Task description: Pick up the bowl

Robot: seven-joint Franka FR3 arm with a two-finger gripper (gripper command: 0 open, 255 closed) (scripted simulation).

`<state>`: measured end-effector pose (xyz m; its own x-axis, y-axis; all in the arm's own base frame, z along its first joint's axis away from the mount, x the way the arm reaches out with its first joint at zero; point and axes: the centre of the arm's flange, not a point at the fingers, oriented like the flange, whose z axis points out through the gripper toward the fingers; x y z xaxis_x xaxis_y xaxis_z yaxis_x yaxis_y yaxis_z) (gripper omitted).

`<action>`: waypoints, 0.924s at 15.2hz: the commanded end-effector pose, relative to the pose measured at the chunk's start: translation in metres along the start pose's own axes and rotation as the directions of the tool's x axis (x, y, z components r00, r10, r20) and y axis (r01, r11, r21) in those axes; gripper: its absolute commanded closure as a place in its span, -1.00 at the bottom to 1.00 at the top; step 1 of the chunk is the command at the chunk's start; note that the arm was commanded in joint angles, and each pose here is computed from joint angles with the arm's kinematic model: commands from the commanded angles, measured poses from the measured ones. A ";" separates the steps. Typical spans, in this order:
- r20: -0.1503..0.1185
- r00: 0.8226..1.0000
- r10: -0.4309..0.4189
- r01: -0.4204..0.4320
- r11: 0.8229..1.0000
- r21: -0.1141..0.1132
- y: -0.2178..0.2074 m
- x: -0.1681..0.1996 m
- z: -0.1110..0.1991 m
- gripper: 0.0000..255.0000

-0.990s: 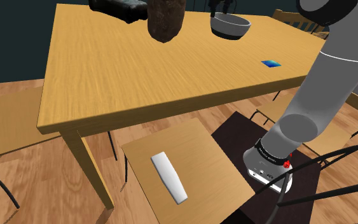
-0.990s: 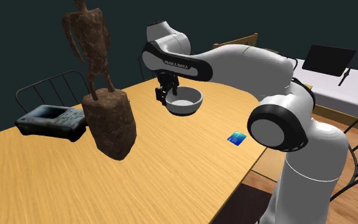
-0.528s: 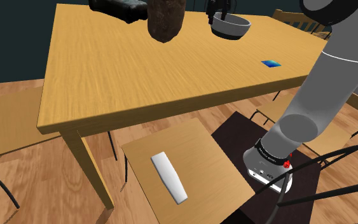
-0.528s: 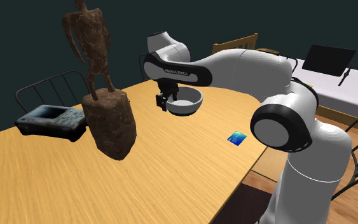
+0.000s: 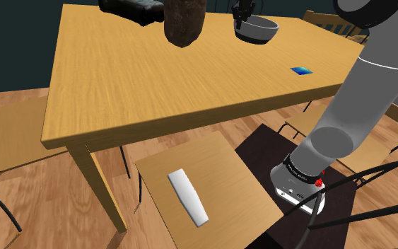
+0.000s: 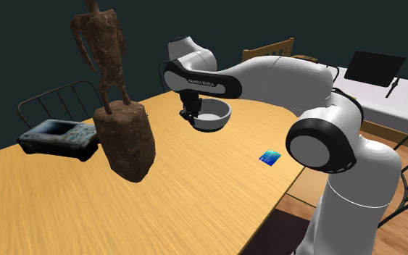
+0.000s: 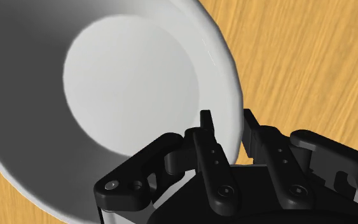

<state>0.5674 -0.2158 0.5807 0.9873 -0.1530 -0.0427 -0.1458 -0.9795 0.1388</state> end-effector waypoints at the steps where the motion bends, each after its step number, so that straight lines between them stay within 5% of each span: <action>1: 0.001 1.000 0.000 0.000 1.000 0.000 0.000 0.000 0.001 1.00; 14: 0.001 1.000 0.000 0.000 1.000 0.000 0.009 -0.002 -0.062 1.00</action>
<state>0.5684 -0.2162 0.6377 0.9871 -0.1536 -0.0449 -0.1461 -0.9796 0.1383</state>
